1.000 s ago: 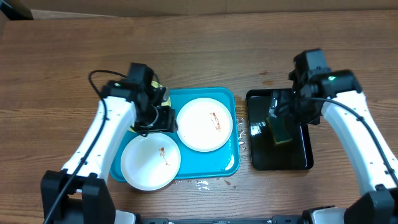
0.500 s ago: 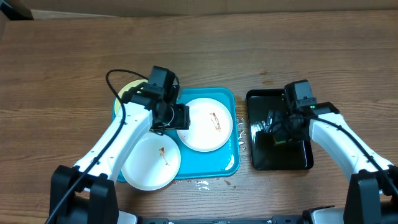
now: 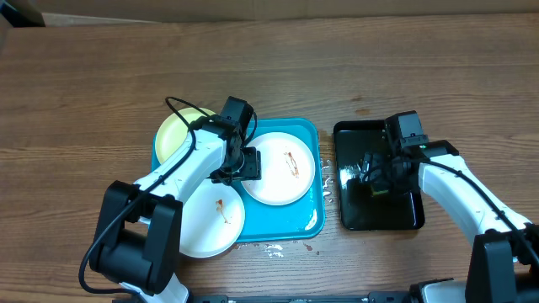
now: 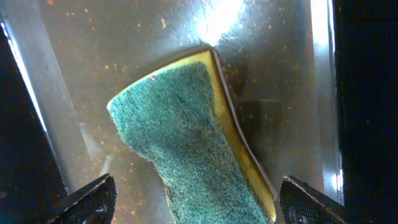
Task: Clean dirty plates on tray and stack at the side
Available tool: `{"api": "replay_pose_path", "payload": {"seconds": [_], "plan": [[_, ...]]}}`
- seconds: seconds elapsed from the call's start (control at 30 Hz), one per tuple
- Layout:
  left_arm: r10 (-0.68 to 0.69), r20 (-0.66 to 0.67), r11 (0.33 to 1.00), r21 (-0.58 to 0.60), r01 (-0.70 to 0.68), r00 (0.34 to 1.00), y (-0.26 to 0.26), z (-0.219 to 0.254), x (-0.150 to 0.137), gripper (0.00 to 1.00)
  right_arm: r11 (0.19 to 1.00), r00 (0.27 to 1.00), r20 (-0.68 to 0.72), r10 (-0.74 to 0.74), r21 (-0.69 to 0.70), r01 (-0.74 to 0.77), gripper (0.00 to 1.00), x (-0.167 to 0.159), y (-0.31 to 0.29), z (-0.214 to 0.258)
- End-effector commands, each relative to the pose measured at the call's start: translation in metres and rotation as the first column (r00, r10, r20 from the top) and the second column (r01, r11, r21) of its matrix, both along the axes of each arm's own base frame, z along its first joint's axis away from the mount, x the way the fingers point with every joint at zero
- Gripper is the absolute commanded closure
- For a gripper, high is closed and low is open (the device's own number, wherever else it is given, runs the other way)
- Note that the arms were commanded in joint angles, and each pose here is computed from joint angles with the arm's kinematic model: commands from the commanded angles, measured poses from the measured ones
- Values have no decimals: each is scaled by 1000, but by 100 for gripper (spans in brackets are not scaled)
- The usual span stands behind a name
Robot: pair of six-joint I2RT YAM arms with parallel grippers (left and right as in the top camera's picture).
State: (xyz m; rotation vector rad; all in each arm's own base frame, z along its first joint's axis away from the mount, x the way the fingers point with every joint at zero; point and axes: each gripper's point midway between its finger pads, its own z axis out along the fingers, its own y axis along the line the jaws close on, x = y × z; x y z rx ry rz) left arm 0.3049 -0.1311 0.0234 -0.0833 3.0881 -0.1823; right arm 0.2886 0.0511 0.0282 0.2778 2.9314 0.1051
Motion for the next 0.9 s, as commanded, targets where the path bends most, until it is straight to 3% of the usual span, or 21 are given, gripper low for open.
{"api": "replay_pose_path", "payload": {"seconds": [0.0,0.2,0.3,0.37,0.43,0.53,0.63,0.8,0.83,0.87], "plan": [[9,-9,1000,15,-9,1000,0,-7,-1,33,1000,1000,-15,-8,-10,8,15,-8,-3,-9],[6,3,1000,13,-7,1000,-1,-7,2,38,1000,999,-33,-7,-10,7,18,-19,-5,-23],[7,13,1000,9,-7,1000,-2,-7,4,42,1000,999,-53,-5,-4,5,43,-25,-4,-25],[6,13,1000,9,-7,1000,-2,-7,4,45,1000,998,-66,-5,-3,4,51,-28,-4,-26],[6,15,1000,13,-6,1000,-1,-7,5,46,1000,997,-74,-5,-5,5,50,-30,-4,-26],[4,28,1000,23,-5,1000,0,-7,8,47,1000,997,-76,-4,1,4,32,-31,-3,-27],[4,30,1000,21,-5,1000,0,-7,8,47,998,996,-90,10,66,-4,32,-34,8,-26],[4,30,1000,22,-4,1000,0,-7,8,51,993,995,-100,21,114,-10,48,-36,16,-25],[4,31,1000,21,-4,1000,0,-7,8,52,993,995,-101,21,114,-10,55,-36,16,-25],[4,31,1000,21,-4,1000,0,-7,8,51,993,994,-105,21,114,-9,69,-37,16,-25]]}}
